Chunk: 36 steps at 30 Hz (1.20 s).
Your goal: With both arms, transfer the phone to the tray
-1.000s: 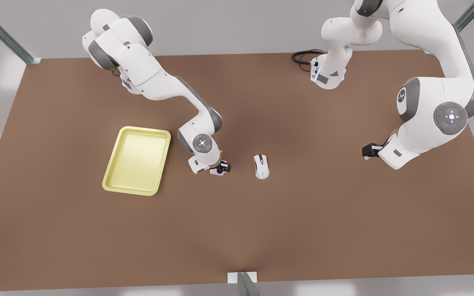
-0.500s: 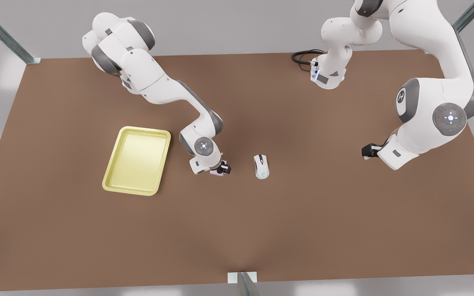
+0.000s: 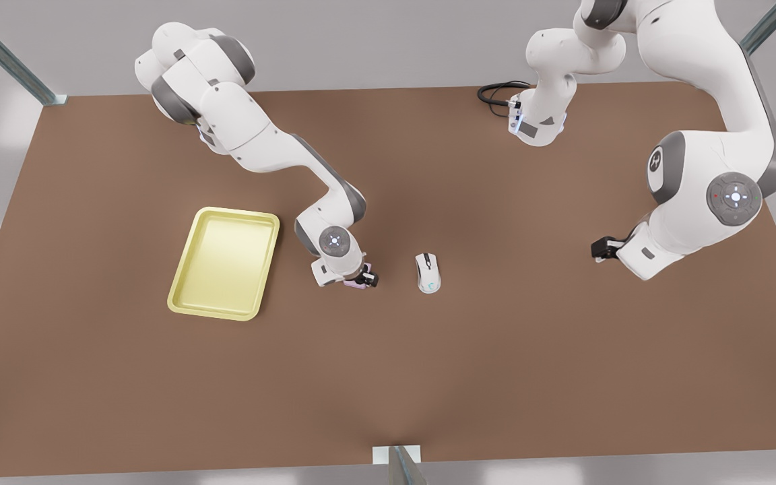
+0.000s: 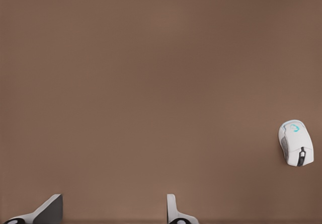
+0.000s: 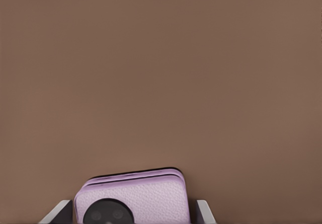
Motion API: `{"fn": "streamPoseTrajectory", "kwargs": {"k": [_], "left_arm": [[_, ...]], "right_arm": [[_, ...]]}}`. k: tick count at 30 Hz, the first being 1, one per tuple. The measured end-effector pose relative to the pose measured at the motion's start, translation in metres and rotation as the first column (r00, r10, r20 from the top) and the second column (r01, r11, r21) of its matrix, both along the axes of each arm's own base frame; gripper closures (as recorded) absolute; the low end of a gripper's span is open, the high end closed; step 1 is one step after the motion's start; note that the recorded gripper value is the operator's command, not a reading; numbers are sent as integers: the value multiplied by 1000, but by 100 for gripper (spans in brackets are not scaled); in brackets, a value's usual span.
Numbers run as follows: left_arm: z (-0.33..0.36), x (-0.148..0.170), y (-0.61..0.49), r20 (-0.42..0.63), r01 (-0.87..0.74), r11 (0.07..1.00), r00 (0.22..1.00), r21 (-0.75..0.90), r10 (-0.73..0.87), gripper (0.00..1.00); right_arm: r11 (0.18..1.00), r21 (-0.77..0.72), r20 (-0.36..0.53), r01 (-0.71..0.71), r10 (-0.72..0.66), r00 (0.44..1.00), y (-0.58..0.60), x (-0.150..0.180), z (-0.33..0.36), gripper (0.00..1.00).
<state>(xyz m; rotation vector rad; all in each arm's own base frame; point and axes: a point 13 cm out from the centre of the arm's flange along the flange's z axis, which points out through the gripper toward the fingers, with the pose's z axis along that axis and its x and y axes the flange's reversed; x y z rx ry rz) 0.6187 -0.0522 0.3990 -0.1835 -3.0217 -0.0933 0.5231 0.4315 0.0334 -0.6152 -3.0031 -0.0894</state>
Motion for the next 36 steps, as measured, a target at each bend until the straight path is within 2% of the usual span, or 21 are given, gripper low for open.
{"fn": "streamPoseTrajectory", "kwargs": {"k": [2, 4, 8, 10, 36], "left_arm": [[0, 0, 0, 0, 0, 1000, 1000, 0, 0, 0], [0, 0, 0, 0, 1, 1000, 1000, 0, -1, 0], [0, 0, 0, 0, 1, 1000, 1000, 0, -1, 0], [0, 0, 2, 0, -2, 1000, 1000, 1, 2, 0], [-9, 3, 2, -8, -3, 1000, 1000, -3, 3, 0]], "right_arm": [[1000, -1, 0, 2, -2, 1000, 0, 0, -1, 7], [1000, -1, 0, 3, -3, 1000, 0, 0, -1, 15], [1000, -1, 0, 4, -4, 1000, 0, 0, -1, 17], [1000, 0, 0, 5, -5, 1000, 0, 1, -1, 22], [1000, 7, 8, 0, 0, 1000, 1, 4, 7, 26]]}}
